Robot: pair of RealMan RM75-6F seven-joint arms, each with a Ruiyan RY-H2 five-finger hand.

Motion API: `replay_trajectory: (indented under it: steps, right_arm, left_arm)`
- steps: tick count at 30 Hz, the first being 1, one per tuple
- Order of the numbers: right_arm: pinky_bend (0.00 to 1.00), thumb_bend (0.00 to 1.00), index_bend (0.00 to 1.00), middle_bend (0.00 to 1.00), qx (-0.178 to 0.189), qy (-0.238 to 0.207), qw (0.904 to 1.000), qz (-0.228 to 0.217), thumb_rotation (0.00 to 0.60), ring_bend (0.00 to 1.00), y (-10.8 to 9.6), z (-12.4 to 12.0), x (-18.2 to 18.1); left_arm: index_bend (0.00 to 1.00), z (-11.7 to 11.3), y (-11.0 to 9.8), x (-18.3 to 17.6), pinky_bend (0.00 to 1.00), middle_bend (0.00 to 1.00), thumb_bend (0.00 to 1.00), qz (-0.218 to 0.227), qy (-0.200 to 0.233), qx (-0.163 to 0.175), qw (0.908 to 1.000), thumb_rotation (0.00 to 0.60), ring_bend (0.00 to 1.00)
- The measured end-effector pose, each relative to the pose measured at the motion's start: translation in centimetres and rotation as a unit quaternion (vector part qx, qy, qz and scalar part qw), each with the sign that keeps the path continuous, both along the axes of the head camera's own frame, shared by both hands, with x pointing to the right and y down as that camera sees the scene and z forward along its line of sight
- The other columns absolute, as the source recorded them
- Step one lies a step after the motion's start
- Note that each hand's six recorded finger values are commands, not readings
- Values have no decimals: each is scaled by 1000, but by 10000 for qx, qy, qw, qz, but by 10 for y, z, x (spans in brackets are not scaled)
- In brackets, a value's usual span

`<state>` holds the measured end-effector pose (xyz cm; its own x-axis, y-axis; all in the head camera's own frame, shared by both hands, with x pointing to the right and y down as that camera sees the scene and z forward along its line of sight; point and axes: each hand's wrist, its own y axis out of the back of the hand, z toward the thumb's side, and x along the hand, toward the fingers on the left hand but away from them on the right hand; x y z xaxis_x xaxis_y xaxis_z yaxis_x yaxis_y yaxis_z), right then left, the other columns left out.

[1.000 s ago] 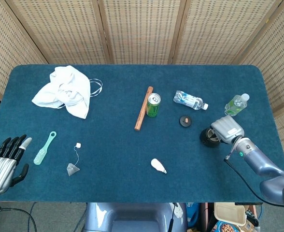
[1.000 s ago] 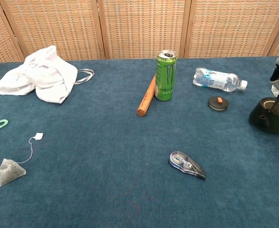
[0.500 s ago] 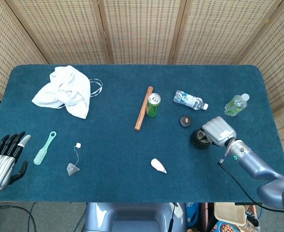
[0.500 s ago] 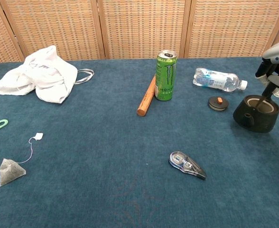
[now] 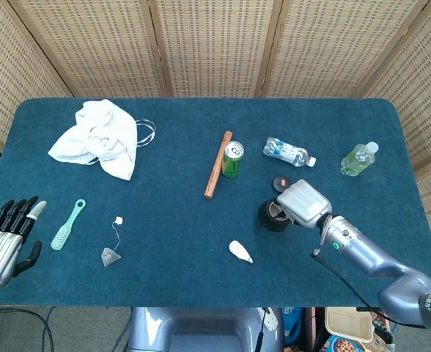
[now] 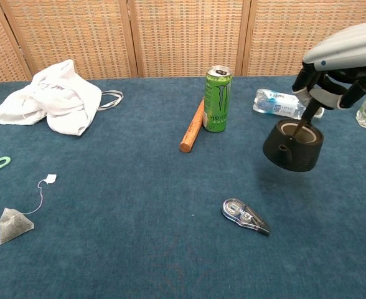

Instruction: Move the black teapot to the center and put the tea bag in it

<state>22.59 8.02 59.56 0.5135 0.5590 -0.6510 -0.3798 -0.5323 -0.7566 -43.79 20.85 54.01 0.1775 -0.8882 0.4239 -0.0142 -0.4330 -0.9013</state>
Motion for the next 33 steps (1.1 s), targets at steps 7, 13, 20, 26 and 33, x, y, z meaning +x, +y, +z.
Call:
replay_trajectory:
  steps: [7, 13, 20, 26, 33]
  right_arm:
    - [777, 887, 689, 712, 3, -219, 9993, -304, 595, 686, 3, -2, -33]
    - [777, 887, 690, 710, 21, -357, 9982, -485, 598, 686, 3, 0, -57]
    - [777, 888, 690, 707, 79, -457, 9966, -685, 594, 686, 4, 4, -83]
    - [777, 887, 690, 701, 153, -496, 9954, -799, 586, 685, -1, 8, -102]
    - [777, 887, 690, 698, 165, -498, 9945, -911, 587, 685, -2, 14, -119]
  left_arm:
    - [0, 0, 1, -1, 0, 0, 535, -5, -18, -15, 10000, 600, 0]
    - [0, -1, 2, -3, 0, 0, 535, -40, -39, 5, 10000, 600, 0]
    - [0, -1, 4, -7, 0, 0, 535, -102, -83, -4, 9999, 600, 0]
    - [0, -1, 6, -11, 0, 0, 536, -161, -106, -14, 9998, 600, 0]
    - [0, 0, 8, -17, 0, 0, 536, -227, -137, -23, 9996, 600, 0]
